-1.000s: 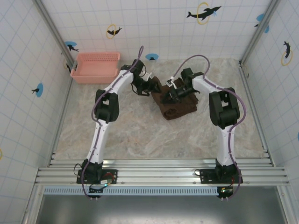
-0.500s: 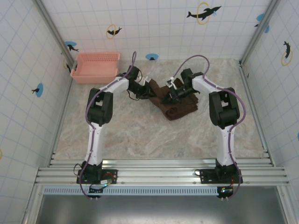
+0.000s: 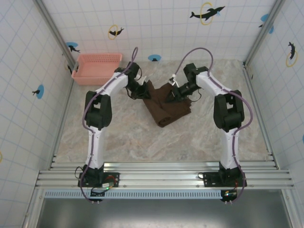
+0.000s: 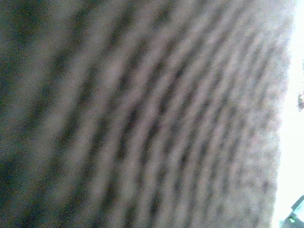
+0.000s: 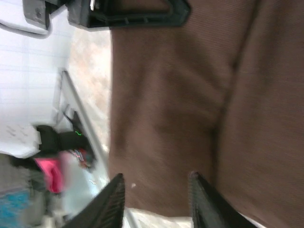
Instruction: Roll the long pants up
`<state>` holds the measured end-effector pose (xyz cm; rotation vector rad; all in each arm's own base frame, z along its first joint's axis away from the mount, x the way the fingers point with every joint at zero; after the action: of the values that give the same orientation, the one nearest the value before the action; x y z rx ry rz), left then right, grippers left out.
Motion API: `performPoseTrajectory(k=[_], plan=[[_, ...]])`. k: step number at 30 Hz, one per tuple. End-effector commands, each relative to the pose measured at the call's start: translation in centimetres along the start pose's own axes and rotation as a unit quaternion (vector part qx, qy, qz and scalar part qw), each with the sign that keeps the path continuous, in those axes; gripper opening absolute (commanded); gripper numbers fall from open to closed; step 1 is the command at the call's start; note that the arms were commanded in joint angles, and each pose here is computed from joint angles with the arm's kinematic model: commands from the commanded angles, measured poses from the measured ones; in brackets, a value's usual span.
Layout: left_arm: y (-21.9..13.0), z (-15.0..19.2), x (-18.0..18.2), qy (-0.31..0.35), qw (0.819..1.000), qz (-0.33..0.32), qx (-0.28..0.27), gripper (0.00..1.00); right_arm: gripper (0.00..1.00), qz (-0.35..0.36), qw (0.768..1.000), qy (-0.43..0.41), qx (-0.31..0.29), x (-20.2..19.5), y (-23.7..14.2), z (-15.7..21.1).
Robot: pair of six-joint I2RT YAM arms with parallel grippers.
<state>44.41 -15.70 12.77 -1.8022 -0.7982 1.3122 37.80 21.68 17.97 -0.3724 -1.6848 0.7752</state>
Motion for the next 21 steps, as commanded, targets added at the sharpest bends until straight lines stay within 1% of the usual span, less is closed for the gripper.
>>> performPoseTrajectory(k=[1,3,5,7,8,9,12,13,16,17,18,20,21], plan=[[-2.0,1.9,-0.2,-0.008,0.999,-0.028,0.025,0.00,0.45,0.125,0.987,-0.098,0.017,3.9,-1.0,2.4],[-2.0,2.4,-0.2,-0.009,0.999,-0.033,0.034,0.00,0.51,0.172,0.974,-0.140,0.036,5.3,0.4,3.7],[-2.1,2.7,-0.1,-0.008,0.998,-0.041,0.041,0.00,0.52,0.200,0.964,-0.169,0.053,6.6,2.0,4.8],[-2.2,2.8,0.0,-0.009,0.998,-0.049,0.048,0.00,0.53,0.215,0.955,-0.197,0.053,8.1,3.7,5.6],[-2.2,2.9,0.1,-0.011,0.997,-0.052,0.052,0.00,0.57,0.239,0.948,-0.207,0.046,8.7,4.4,5.8],[-2.1,3.1,0.2,-0.013,0.997,-0.054,0.057,0.00,0.60,0.239,0.945,-0.218,0.045,9.4,5.1,6.0],[-2.0,3.2,0.2,-0.016,0.997,-0.051,0.059,0.00,0.60,0.255,0.936,-0.239,0.037,10.9,7.0,6.3],[-2.0,3.2,0.1,-0.017,0.997,-0.049,0.058,0.00,0.60,0.276,0.930,-0.240,0.026,10.9,7.3,6.1],[-2.0,3.2,0.1,-0.017,0.997,-0.046,0.059,0.00,0.62,0.304,0.917,-0.258,0.008,11.0,8.5,5.9],[-2.0,3.2,0.0,-0.017,0.997,-0.046,0.060,0.00,0.63,0.292,0.920,-0.262,0.011,11.0,9.1,5.8],[-2.0,3.2,0.0,-0.016,0.997,-0.045,0.061,0.00,0.74,0.300,0.918,-0.257,0.010,10.8,9.5,5.5],[-2.1,3.3,-0.1,-0.016,0.997,-0.044,0.064,0.00,0.74,0.308,0.916,-0.256,0.018,10.5,10.3,5.2],[-2.1,3.3,-0.1,-0.015,0.997,-0.044,0.065,0.00,0.74,0.326,0.910,-0.255,0.013,10.3,10.6,5.0]])
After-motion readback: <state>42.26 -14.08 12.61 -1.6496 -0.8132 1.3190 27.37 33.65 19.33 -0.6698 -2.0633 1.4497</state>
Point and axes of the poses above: each hand's point on the last joint's axis, 136 mm out from that joint toward the fingers, its own y axis out along the fingers, its own x axis along the line the jaws close on, z = x × y, the point moved 6 cm from there along -y, back along the fingers, and after that the axes turned 13 degrees about y, right-handed, at the moved point
